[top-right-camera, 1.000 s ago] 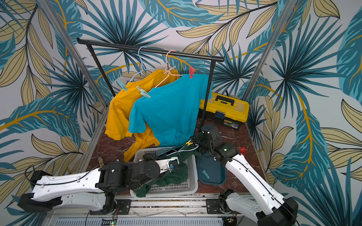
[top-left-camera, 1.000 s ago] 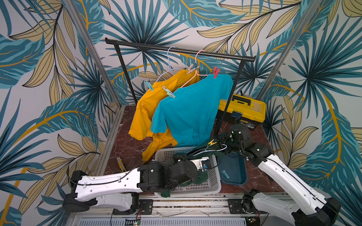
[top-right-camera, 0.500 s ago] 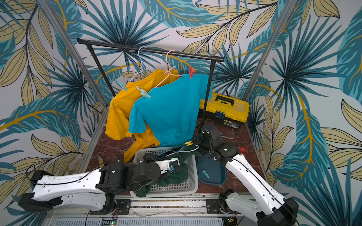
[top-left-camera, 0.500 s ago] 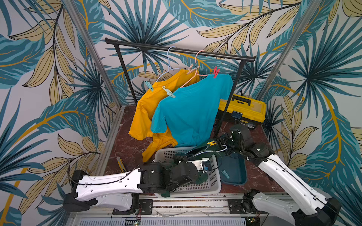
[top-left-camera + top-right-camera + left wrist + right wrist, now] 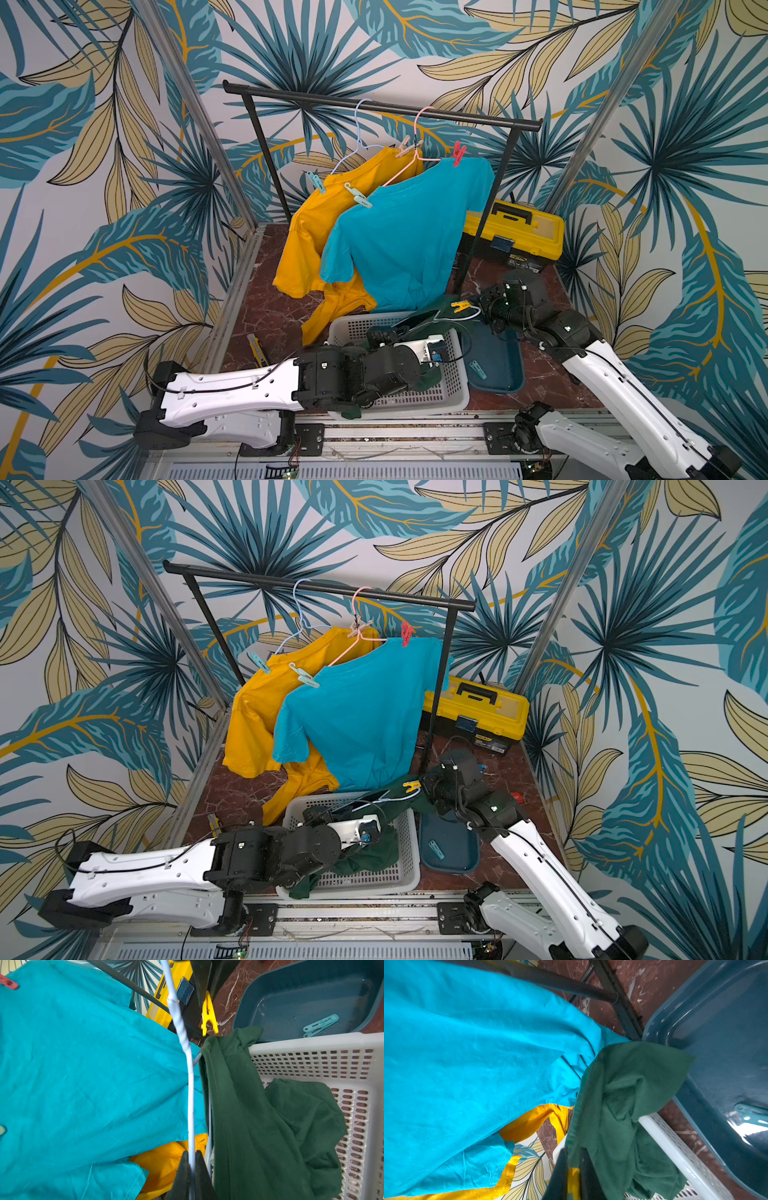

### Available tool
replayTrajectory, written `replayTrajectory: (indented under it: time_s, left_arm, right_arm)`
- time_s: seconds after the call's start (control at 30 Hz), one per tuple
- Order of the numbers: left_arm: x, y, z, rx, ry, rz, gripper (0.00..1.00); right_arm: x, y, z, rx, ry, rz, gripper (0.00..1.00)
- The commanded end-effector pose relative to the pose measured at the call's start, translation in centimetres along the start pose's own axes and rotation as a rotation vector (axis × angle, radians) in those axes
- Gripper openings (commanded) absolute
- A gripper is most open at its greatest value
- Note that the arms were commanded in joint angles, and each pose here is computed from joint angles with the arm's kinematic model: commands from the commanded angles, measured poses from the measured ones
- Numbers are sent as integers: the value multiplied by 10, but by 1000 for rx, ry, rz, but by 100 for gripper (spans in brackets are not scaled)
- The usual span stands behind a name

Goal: Remove the clothespins securing t-shirts to the hanger
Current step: Remove the clothespin from the hanger, then place the clothespin in the storage box.

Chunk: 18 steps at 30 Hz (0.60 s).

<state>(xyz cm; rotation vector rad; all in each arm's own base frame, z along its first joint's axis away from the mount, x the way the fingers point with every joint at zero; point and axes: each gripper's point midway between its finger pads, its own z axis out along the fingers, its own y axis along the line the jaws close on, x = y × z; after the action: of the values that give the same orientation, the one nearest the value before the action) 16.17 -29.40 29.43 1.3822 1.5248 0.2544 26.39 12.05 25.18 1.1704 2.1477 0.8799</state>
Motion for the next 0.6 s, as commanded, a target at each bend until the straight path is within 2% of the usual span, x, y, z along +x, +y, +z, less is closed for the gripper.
replayTrajectory:
  time_s: [0.0,0.3,0.57]
  left_arm:
    - [-2,9,-3,-38,-14,-36,0]
    - [-7,15,-4,-62,-27,-151,0]
    - [-19,35,-21,-71,-99,-262,0]
  right_arm:
    - [-20,-37,-16,111,-118,-21,9]
    - [-46,-106,-40,229,-316,5,24]
    - [-53,-112,-47,261,-357,-38,64]
